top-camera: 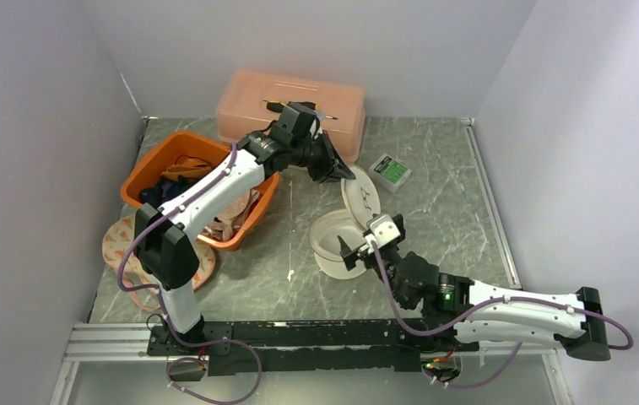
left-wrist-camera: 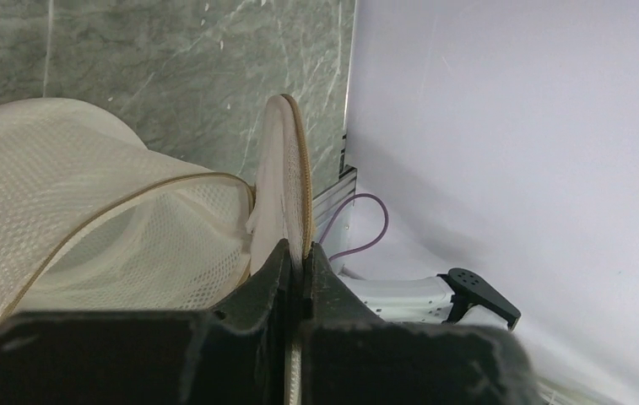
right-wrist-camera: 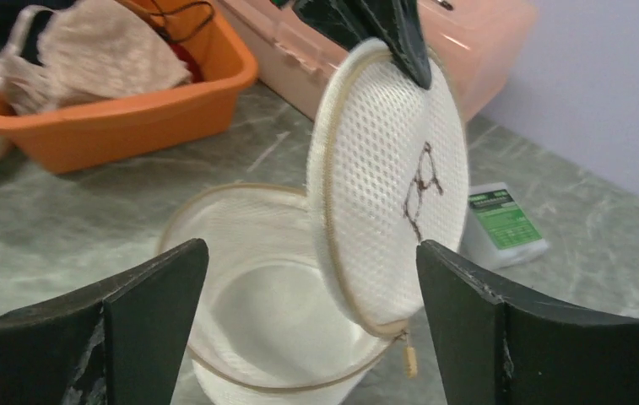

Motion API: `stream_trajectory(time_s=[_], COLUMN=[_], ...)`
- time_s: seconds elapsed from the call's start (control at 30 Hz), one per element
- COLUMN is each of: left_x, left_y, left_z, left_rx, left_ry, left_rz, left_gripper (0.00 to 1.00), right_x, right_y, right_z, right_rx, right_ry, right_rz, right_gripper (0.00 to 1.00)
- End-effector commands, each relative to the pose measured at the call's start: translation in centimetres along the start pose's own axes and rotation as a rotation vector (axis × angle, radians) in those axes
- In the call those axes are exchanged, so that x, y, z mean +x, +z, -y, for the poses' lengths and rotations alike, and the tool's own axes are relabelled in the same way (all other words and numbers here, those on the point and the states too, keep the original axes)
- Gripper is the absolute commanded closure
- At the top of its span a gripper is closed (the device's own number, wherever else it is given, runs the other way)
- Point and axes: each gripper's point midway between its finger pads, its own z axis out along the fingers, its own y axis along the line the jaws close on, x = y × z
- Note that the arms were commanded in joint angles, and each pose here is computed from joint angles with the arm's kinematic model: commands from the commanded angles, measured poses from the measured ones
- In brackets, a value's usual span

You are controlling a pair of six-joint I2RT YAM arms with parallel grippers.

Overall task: Unzip the laundry bag and remove the bra
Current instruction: Close the laundry bag at the center of the board.

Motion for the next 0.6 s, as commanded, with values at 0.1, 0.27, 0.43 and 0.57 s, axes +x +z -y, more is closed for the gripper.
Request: stream_trajectory(time_s=[0.1, 0.27, 0.43, 0.57], left_x=[-0.1, 0.4, 1.3, 2.4], left_y=[-1.3, -2.2, -2.2, -2.9], left_z=[2.0, -0.1, -2.7, -2.7], left_rx=[0.081, 0.059, 0.099, 0.168], left_ry=[0.079, 0.182, 0.265, 0.339], left_rz=[0.041, 0.108, 0.178, 0.229], left_gripper=[0.97, 0.97, 0.97, 0.97], right_x=[-5.3, -7.4, -6.7, -4.3], right_y=[-1.6, -2.4, -1.8, -0.8], right_z=[-1.1, 0.6, 1.7, 2.1], right_rx=[-0.138, -0.13, -0.113, -0.081], right_ry=[0.294, 0.562, 0.75, 0.862], right_rz=[0.021, 0.059, 0.013, -0.055], right_gripper=[0.0, 0.0, 0.0, 0.01])
